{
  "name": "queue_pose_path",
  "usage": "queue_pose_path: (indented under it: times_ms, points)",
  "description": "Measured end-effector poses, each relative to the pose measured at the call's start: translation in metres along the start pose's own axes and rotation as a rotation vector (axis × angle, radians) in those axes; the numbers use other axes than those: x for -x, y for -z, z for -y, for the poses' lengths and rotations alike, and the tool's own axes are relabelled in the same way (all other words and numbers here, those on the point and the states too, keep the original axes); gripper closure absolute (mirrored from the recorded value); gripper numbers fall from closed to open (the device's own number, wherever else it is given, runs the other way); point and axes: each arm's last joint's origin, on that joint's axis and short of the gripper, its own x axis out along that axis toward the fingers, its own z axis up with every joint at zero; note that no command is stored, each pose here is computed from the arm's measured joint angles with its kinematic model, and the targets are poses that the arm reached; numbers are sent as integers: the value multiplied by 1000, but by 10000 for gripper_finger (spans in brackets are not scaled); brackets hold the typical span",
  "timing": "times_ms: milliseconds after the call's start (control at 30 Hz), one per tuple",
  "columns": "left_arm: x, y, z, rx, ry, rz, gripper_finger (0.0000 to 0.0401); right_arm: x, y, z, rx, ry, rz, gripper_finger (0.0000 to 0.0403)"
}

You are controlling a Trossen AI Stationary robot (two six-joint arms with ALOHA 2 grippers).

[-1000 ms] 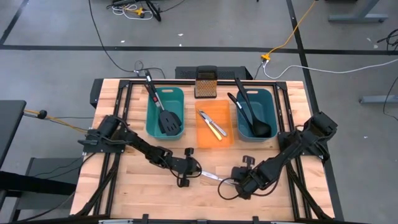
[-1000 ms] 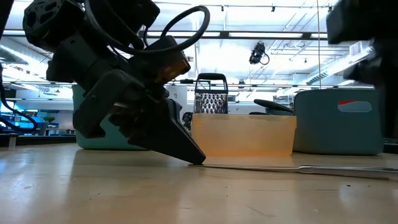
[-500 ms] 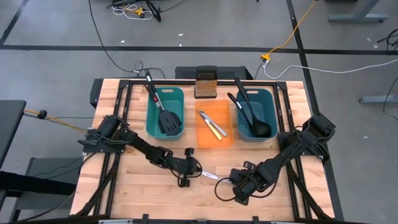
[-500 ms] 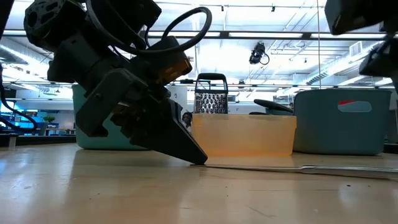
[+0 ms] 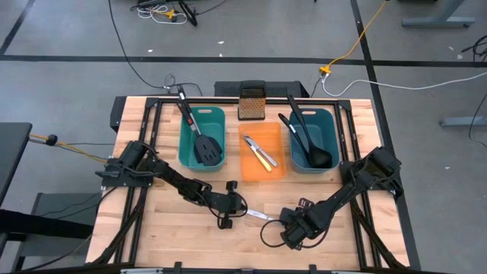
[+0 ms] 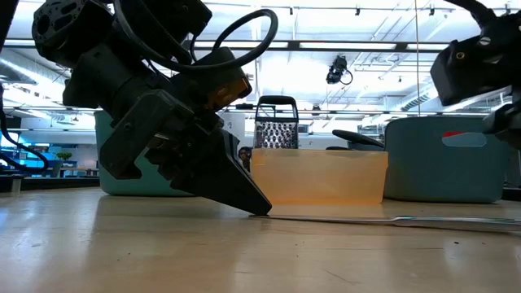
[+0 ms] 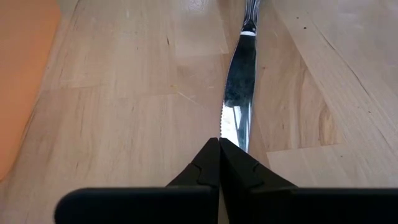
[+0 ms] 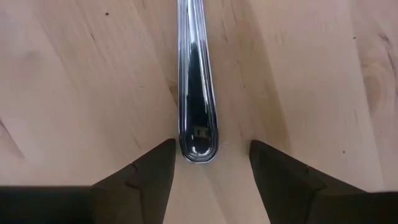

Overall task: Pick & Place Kitchen Items
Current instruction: Put the silver table knife into the orange bin

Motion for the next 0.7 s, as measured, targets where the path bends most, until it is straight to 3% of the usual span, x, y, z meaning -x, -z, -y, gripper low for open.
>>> queue_pose_path:
  times_ms: [367, 700]
  points:
    - [0, 1, 0, 0, 8, -3, 394, -9, -1, -1, 108, 53, 54, 199]
    - [0, 1, 0, 4, 10, -4, 394, -21, -1, -4, 132, 69, 21, 319]
